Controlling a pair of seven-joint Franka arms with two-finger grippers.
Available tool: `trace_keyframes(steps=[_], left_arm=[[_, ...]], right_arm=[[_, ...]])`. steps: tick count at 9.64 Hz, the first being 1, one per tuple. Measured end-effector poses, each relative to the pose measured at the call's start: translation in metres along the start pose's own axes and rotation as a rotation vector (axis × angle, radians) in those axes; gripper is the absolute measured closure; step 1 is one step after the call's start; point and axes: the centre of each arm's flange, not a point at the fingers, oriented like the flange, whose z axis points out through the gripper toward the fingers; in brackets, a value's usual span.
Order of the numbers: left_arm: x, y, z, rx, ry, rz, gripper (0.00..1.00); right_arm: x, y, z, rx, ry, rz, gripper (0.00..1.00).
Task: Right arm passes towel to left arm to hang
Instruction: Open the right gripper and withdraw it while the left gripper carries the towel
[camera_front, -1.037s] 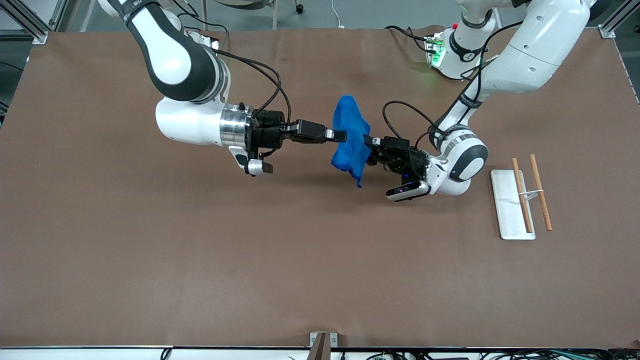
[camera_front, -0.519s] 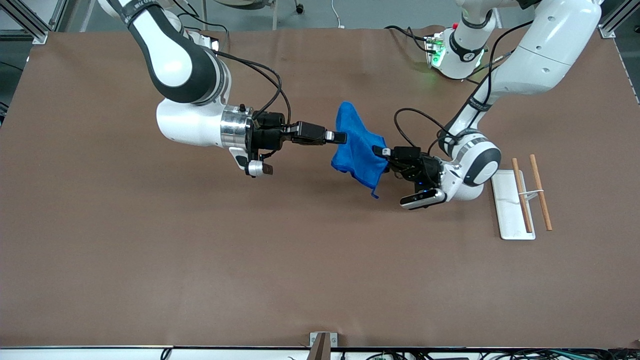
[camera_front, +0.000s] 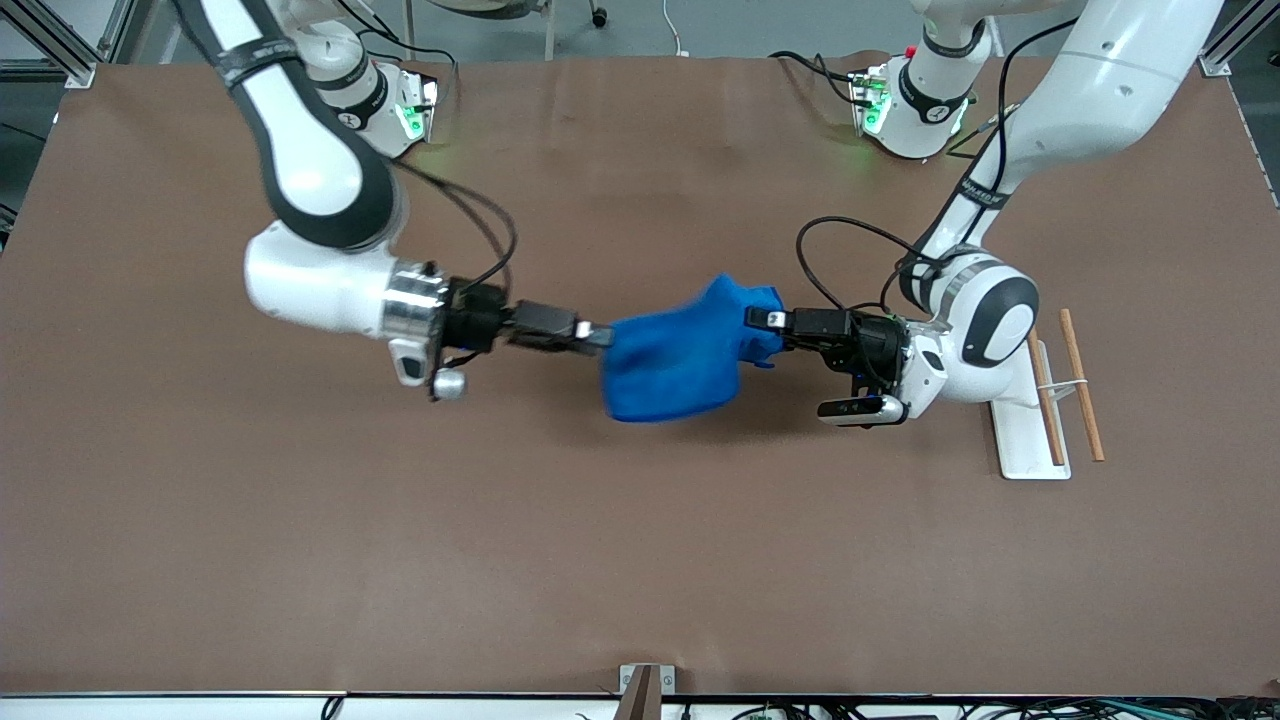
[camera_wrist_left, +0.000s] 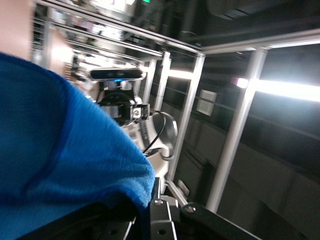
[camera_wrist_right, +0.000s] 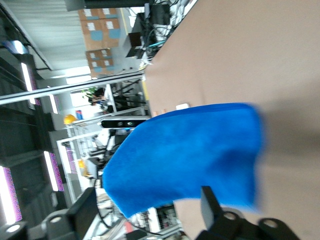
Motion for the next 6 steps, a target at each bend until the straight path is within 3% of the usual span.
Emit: trace_keyframes(steps=[2, 4, 6], left_arm=[[-0.001, 0.012, -0.021, 0.234, 0.028, -0.06, 0.97], [0.001, 0.024, -0.079, 0.443, 0.038, -0.115, 0.97], [0.008, 0.056, -0.125, 0.662, 0.081, -0.225, 0.97]], right_arm=[[0.033, 0.04, -0.069, -0.221, -0.027, -0.097, 0.0], [0.055, 0.079, -0.133, -0.474, -0.011, -0.149, 0.0], [0.065, 0.096, -0.189, -0.687, 0.012, -0.192, 0.0]])
